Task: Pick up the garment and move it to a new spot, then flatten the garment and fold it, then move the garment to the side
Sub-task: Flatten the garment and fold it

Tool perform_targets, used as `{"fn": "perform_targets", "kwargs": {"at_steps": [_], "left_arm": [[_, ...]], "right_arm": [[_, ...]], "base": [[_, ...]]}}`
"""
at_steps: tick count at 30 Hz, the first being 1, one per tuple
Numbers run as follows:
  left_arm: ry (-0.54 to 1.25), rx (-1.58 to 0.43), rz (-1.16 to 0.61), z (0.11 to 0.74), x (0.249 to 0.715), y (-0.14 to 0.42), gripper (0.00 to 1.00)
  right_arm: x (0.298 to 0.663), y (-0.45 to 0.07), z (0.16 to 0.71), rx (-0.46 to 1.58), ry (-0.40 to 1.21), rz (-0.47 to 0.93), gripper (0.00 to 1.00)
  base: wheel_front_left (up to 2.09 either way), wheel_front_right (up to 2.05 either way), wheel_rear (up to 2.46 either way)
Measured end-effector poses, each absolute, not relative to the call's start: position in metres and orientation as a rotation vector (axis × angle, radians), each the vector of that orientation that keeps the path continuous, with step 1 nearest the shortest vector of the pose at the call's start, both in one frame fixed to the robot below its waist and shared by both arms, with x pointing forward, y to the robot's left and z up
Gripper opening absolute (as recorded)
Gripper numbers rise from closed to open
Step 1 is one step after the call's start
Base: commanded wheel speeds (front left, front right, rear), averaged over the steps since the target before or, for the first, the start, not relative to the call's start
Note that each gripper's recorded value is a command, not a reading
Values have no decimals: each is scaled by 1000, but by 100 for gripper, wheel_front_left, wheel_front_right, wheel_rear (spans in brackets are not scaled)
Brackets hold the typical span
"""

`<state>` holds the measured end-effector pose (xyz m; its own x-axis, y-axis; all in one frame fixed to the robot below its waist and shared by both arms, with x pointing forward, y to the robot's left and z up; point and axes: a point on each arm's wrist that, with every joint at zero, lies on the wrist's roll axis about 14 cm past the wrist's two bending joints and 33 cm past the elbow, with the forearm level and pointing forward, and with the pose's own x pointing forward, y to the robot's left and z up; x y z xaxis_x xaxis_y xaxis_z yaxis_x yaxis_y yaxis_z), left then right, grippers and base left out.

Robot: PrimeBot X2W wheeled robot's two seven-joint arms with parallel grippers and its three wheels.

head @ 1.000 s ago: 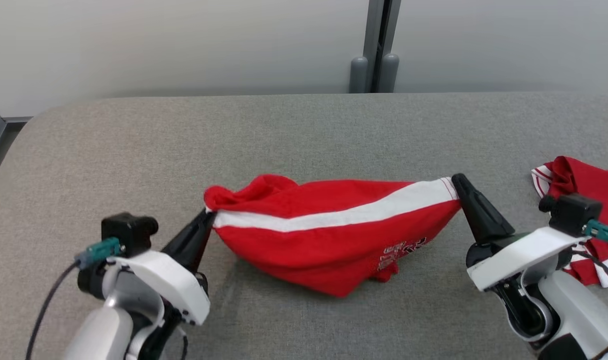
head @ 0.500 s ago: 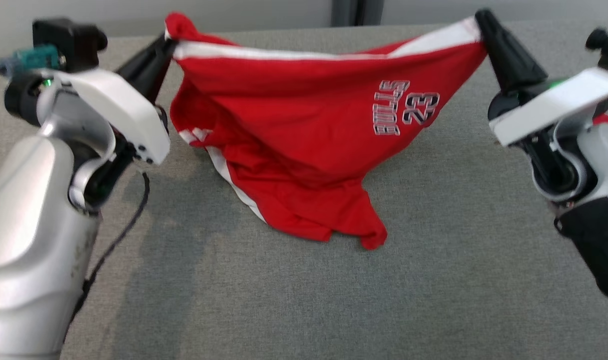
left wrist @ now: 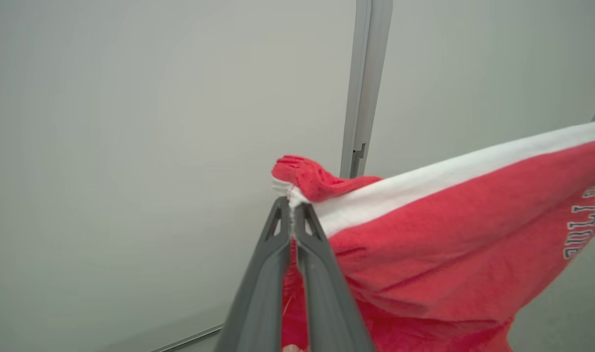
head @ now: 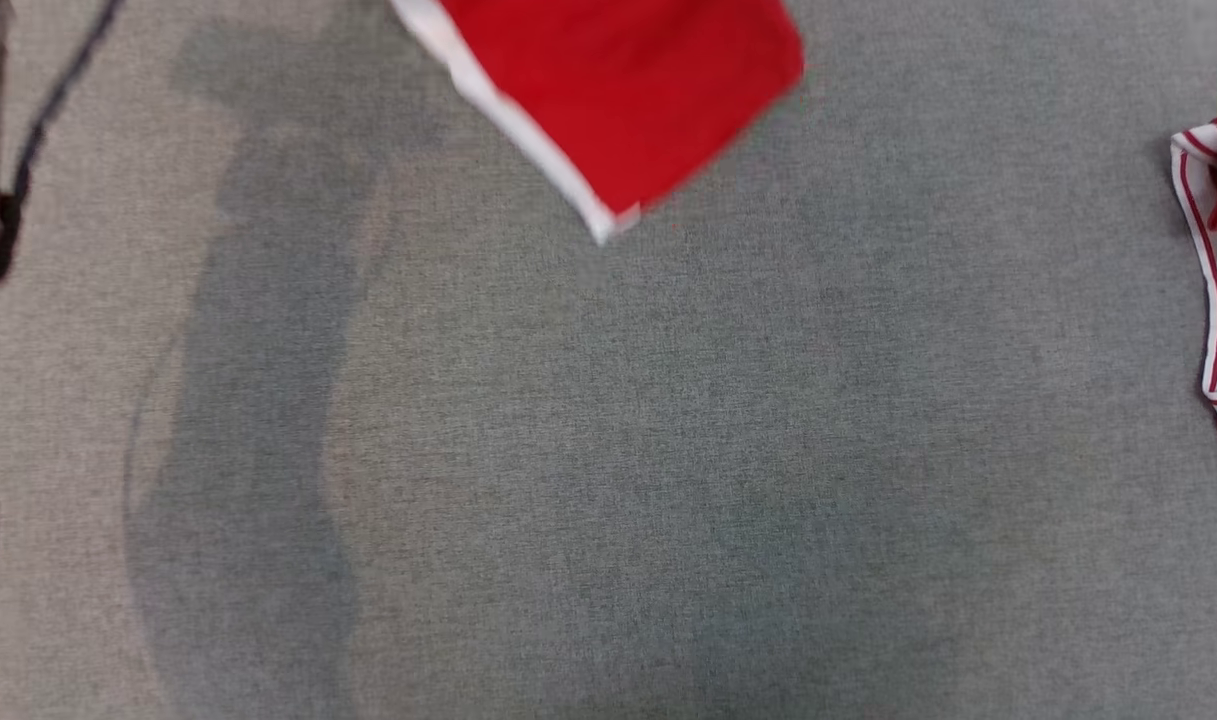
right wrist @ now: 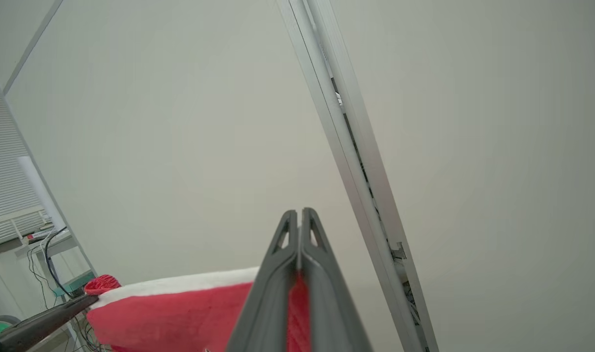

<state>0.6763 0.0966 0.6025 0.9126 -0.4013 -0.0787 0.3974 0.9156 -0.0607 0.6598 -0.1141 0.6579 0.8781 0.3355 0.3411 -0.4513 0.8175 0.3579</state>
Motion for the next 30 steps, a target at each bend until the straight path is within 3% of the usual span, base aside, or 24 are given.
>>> {"fn": "perform_targets", "kwargs": {"at_steps": [9, 15, 20, 30], "left_arm": [[20, -83, -418, 626, 700, 85, 0], [125, -107, -454, 583, 679, 76, 0], [256, -117, -482, 535, 638, 81, 0], [477, -161, -519, 474, 529, 92, 0]], "right_arm": [[672, -117, 704, 421, -392, 430, 0], [656, -101, 664, 382, -292, 471, 0], [622, -98, 615, 377, -155, 488, 0], [519, -100, 547, 356, 84, 526, 0]], "base": [[0, 0, 0], [0, 0, 0], [0, 0, 0], [0, 0, 0]]}}
